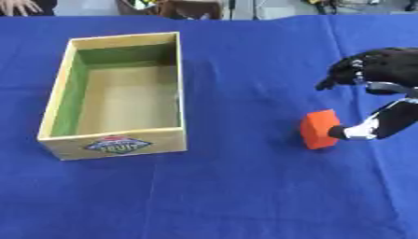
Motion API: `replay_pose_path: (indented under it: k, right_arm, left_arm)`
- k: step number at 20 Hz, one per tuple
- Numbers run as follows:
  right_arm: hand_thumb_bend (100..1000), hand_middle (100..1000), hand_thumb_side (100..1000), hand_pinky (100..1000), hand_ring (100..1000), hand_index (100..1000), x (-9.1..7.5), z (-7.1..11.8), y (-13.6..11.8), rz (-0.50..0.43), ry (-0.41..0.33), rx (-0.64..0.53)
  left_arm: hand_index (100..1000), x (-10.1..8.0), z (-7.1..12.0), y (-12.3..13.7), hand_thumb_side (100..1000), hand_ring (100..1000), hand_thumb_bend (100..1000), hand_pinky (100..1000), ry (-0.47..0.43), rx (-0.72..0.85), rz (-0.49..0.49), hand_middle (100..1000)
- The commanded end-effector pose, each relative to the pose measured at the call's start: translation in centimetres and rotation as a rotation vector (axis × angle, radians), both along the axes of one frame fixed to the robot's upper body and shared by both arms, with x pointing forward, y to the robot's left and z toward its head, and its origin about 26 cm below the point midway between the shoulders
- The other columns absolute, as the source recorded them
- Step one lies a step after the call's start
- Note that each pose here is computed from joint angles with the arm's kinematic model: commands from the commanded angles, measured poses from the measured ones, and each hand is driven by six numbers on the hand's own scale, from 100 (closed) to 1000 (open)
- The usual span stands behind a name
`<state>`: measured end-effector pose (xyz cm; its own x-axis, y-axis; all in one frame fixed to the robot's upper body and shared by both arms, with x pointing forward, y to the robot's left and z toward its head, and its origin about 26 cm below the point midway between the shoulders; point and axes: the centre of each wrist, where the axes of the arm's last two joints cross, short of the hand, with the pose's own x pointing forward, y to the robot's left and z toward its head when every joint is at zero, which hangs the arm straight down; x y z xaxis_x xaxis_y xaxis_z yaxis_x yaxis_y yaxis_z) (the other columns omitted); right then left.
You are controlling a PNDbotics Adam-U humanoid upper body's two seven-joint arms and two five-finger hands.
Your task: Pick up objects on the table and place them in the box.
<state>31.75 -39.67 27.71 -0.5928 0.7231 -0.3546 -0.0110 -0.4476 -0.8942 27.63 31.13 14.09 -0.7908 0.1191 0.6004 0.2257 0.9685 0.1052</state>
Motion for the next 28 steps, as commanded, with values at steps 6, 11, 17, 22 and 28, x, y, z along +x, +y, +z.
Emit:
replay_pose_path:
  k: [6,11,17,22,28]
  right_arm:
    - [485,729,852,845,907,910,0.5,0.0,-0.2,0.002,0.042,-0.029]
    - [483,731,839,843,905,909,0.7,-0.1,-0.1,-0.004,0.055,-0.035]
    - [455,717,840,835,896,892,1.6,-1.3,-0.7,-0.050,0.047,-0.044]
    - [419,682,830,830,888,859,2.2,-2.3,-0.9,-0.049,0.050,-0.047]
    - [374,646,802,828,885,829,2.4,-2.9,-0.9,-0.040,0.055,-0.052]
  left_arm:
    - [517,-0.1,0.6,-0.2,956,331,100,273,-0.021,0.020,-0.014,426]
    - [517,-0.1,0.7,-0.2,957,332,100,273,-0.021,0.021,-0.017,427]
    - [517,-0.1,0.7,-0.3,957,332,100,274,-0.022,0.022,-0.023,427]
    - [517,0.0,0.7,-0.3,958,333,100,274,-0.023,0.021,-0.025,428]
    - [517,0.0,0.8,-0.4,958,333,100,274,-0.023,0.022,-0.025,428]
